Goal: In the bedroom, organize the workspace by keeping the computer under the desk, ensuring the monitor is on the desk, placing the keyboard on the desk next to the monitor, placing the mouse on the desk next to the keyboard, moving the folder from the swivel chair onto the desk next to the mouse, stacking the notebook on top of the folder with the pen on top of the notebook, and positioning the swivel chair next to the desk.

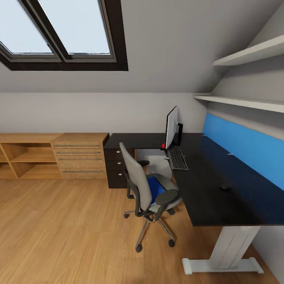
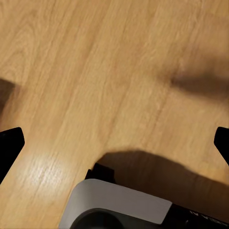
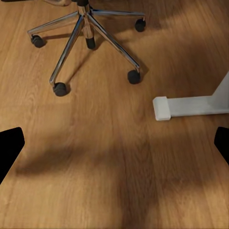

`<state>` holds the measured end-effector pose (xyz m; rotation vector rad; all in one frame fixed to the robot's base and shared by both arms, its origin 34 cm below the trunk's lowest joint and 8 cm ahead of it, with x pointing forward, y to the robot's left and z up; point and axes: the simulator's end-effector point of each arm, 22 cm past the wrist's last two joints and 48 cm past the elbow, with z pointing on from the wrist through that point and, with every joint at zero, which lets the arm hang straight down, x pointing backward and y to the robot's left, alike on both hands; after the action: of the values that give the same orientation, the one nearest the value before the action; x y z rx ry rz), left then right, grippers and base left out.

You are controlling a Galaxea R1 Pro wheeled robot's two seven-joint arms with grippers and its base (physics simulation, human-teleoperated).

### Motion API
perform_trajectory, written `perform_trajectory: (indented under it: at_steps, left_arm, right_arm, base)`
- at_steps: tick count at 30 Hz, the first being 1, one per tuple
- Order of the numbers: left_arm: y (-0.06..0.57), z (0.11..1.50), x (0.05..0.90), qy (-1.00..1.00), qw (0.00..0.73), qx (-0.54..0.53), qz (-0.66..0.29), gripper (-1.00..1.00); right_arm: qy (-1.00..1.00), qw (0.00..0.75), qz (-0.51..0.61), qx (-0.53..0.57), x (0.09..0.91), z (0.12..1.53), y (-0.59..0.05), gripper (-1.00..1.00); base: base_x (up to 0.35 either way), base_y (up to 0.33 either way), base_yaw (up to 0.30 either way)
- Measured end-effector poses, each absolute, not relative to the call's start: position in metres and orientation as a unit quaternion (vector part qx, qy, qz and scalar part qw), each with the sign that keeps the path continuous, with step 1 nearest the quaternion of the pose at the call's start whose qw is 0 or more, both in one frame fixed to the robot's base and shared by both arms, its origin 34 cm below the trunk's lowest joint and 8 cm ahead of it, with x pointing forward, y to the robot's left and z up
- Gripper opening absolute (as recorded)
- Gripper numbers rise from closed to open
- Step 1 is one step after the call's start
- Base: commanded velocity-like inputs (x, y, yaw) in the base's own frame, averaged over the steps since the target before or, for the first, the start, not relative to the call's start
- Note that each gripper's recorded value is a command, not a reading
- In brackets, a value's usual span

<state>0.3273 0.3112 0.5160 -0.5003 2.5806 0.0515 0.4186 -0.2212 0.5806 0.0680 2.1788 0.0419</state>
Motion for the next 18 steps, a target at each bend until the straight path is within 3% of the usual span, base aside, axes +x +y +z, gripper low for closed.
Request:
perform_trajectory:
  at_steps: [18]
  left_arm:
    - [0.309,0.488,0.329,0.949,0.256,-0.183,0.016,1.0]
  right_arm:
    - [0.886,0.463,0.014,0.024,0.418,0.551,-0.226,1.0]
  base:
    - [0.0,0.012,0.0]
